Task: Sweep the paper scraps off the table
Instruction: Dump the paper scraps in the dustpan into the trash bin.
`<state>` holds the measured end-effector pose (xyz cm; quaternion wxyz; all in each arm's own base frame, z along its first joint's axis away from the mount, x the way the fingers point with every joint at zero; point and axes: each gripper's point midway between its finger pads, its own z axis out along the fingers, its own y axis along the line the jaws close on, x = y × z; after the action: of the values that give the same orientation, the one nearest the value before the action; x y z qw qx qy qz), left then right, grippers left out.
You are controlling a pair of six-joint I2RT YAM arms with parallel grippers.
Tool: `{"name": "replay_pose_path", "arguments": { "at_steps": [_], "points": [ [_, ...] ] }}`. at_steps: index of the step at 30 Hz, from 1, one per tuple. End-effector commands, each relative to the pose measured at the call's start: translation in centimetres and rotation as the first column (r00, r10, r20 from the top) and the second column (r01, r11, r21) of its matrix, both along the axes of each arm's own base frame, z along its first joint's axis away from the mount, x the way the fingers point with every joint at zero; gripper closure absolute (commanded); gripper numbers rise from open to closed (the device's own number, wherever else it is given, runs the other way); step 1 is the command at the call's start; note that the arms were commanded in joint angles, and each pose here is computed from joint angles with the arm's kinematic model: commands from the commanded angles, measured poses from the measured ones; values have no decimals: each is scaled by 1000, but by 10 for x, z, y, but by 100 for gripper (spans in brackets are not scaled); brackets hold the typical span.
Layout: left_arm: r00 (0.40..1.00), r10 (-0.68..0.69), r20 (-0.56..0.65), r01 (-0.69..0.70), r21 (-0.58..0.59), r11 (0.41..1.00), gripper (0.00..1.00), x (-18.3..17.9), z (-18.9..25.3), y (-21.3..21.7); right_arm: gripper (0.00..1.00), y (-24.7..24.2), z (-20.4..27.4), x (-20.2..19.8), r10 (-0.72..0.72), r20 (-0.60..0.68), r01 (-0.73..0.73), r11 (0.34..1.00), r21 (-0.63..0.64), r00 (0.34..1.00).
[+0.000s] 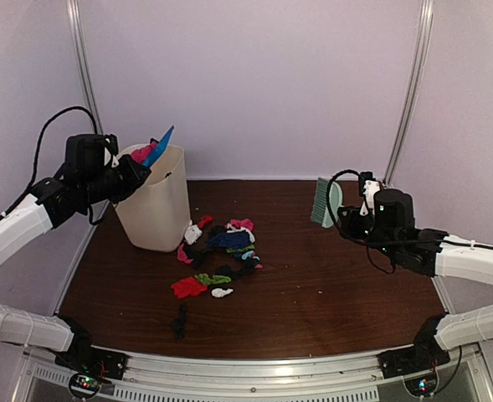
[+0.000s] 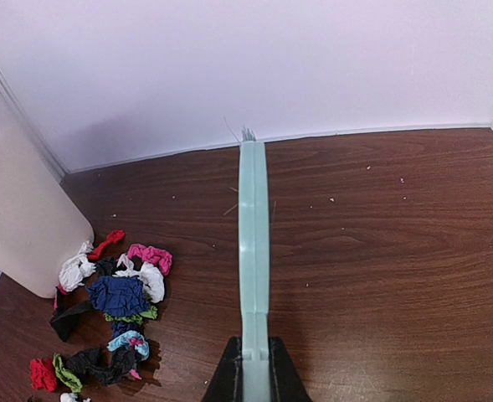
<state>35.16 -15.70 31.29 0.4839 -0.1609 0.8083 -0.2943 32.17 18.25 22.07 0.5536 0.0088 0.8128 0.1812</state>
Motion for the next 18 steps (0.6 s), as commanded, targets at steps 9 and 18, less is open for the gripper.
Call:
{"name": "replay_pose_path", "arguments": {
  "at_steps": [9, 18],
  "points": [
    [1000, 20, -11, -22, -275, 961, 100, 10, 36, -11, 100, -4, 1, 0, -12, 11, 11, 1000, 2, 1000],
    [999, 29, -46, -47, -448, 893, 100, 11, 42, -17, 100, -6, 5, -2, -15, 16, 15, 1000, 6, 1000]
  ]
}}
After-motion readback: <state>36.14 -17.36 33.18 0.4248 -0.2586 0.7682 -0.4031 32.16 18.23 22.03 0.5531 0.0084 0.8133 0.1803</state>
